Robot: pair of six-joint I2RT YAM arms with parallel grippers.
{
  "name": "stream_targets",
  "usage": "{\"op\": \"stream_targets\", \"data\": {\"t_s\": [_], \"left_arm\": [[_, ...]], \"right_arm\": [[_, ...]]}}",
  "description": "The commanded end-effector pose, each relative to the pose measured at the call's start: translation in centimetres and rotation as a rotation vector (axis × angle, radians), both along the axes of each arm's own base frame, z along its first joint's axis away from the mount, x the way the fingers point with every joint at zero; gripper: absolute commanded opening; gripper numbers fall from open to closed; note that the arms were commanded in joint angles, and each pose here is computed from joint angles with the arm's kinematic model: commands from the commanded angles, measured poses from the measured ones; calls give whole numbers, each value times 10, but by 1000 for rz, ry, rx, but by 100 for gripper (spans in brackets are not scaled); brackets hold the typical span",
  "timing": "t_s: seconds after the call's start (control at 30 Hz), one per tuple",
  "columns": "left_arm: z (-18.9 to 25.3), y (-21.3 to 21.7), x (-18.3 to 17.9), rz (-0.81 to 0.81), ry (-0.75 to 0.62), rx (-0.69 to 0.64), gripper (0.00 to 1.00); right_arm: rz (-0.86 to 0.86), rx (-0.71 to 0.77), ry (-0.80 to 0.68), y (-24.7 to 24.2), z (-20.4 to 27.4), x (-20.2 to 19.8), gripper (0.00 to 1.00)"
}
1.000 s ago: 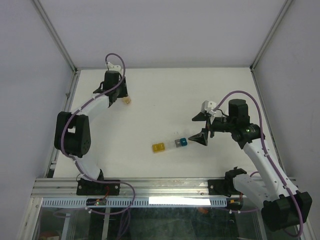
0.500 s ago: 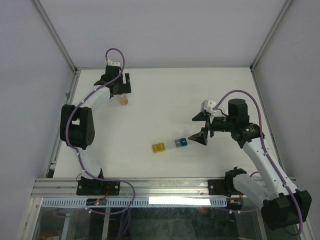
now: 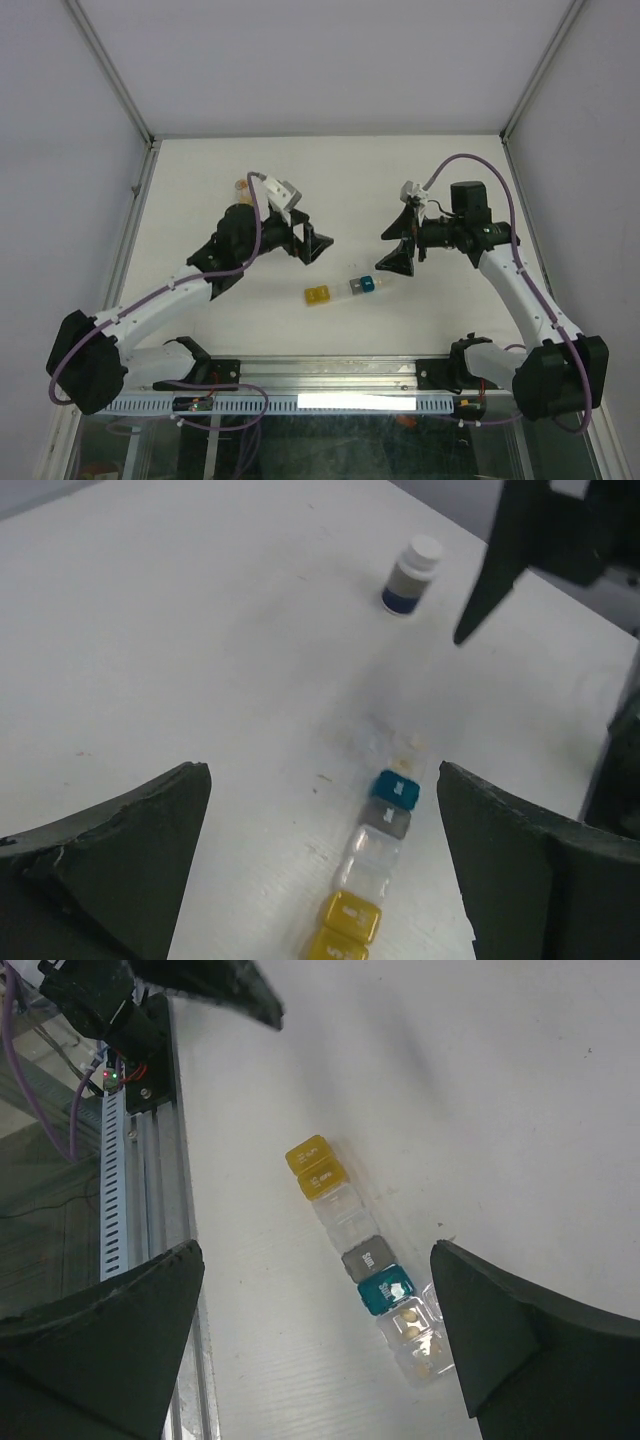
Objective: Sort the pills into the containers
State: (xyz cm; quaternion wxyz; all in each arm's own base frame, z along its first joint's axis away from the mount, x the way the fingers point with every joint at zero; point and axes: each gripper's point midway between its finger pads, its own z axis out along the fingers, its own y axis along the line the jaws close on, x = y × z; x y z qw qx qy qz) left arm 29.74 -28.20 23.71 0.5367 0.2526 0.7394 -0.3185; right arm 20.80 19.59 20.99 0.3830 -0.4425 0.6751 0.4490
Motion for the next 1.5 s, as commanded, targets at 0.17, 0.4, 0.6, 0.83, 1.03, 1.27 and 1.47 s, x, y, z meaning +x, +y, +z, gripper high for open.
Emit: {"op": "stream_targets", "data": {"t_s": [0.17, 0.4, 0.6, 0.83, 1.03, 1.27, 1.47], "left_arm": [[-24, -30, -87, -436, -321, -81, 98], [-86, -56, -96, -453, -268, 112, 95], [-121, -69, -92, -447, -235, 218, 93], [-149, -84, -83, -441, -229, 278, 92], [-166, -86, -71, -410, -230, 331, 88], [-180, -85, -67, -416, -227, 382, 66], [-189, -85, -70, -452, -233, 408, 39]], "right_arm": [[-47, -55, 34, -15, -15, 38, 94], [-140, -131, 117, -27, -47, 67, 86], [-206, -170, 169, -32, -66, 79, 79], [-236, -200, 207, -36, -83, 87, 71], [-259, -214, 277, -35, -95, 96, 61], [-322, -246, 361, -37, -114, 106, 44], [-352, -287, 450, -35, -137, 114, 26]]}}
